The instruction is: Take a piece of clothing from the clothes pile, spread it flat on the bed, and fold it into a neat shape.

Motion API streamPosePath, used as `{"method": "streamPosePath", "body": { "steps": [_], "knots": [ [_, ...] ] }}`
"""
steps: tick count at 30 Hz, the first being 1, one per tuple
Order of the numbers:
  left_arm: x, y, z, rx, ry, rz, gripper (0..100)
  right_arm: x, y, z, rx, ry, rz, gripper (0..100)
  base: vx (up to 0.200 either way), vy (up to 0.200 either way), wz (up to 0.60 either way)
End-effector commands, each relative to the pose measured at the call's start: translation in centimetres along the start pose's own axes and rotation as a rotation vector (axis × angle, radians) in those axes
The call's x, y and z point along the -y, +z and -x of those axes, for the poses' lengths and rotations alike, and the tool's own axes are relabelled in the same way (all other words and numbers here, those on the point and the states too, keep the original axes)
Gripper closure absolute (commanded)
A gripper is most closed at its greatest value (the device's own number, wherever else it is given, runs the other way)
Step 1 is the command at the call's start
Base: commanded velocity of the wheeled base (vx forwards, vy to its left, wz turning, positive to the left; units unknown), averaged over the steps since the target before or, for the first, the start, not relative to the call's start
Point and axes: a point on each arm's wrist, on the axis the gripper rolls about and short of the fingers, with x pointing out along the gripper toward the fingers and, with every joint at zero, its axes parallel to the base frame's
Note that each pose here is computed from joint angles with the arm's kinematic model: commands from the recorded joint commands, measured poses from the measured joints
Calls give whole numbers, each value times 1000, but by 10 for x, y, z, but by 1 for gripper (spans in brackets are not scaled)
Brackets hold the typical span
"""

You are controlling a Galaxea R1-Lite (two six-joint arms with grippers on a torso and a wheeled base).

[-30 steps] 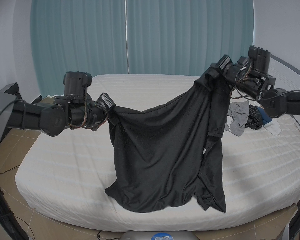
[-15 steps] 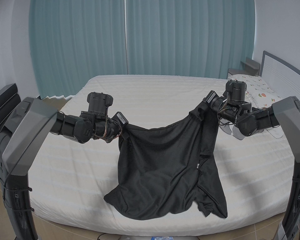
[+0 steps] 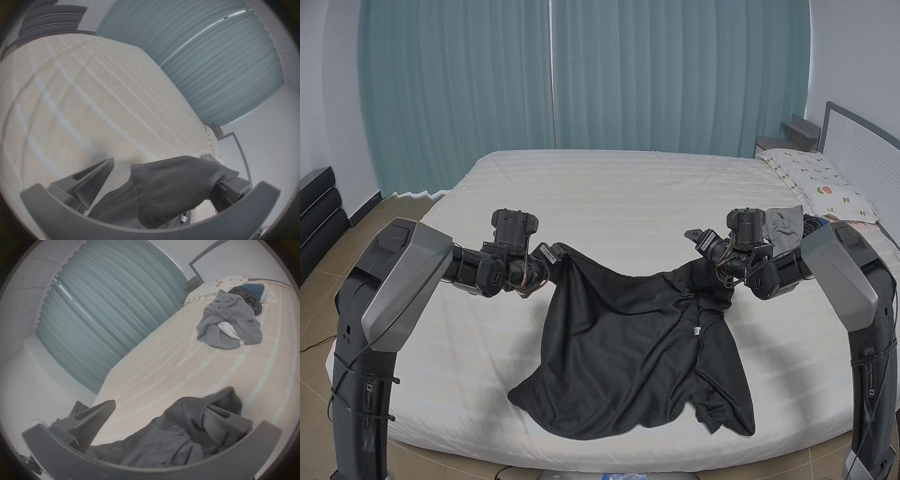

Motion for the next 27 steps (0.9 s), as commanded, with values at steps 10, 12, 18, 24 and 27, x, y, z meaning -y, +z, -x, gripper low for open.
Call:
{"method": "streamPosePath", "body": {
  "steps": [10, 12, 18, 24, 27],
  "knots": [
    [-46, 20, -20, -3, 156, 66, 0, 42, 27, -17, 133, -87, -103, 0, 0, 0, 0],
    [-43, 28, -15, 15, 137, 110, 0, 44, 32, -15, 141, -89, -111, 0, 0, 0, 0],
    [-29, 42, 12, -77, 47, 166, 0, 36, 63, -2, 207, -45, -182, 0, 0, 0, 0],
    [-40, 38, 23, -158, 80, 190, 0, 43, 54, 15, 116, -58, -181, 0, 0, 0, 0],
    [-49, 35, 38, -189, 97, 202, 0, 43, 47, 31, 42, -52, -178, 0, 0, 0, 0]
  ]
}}
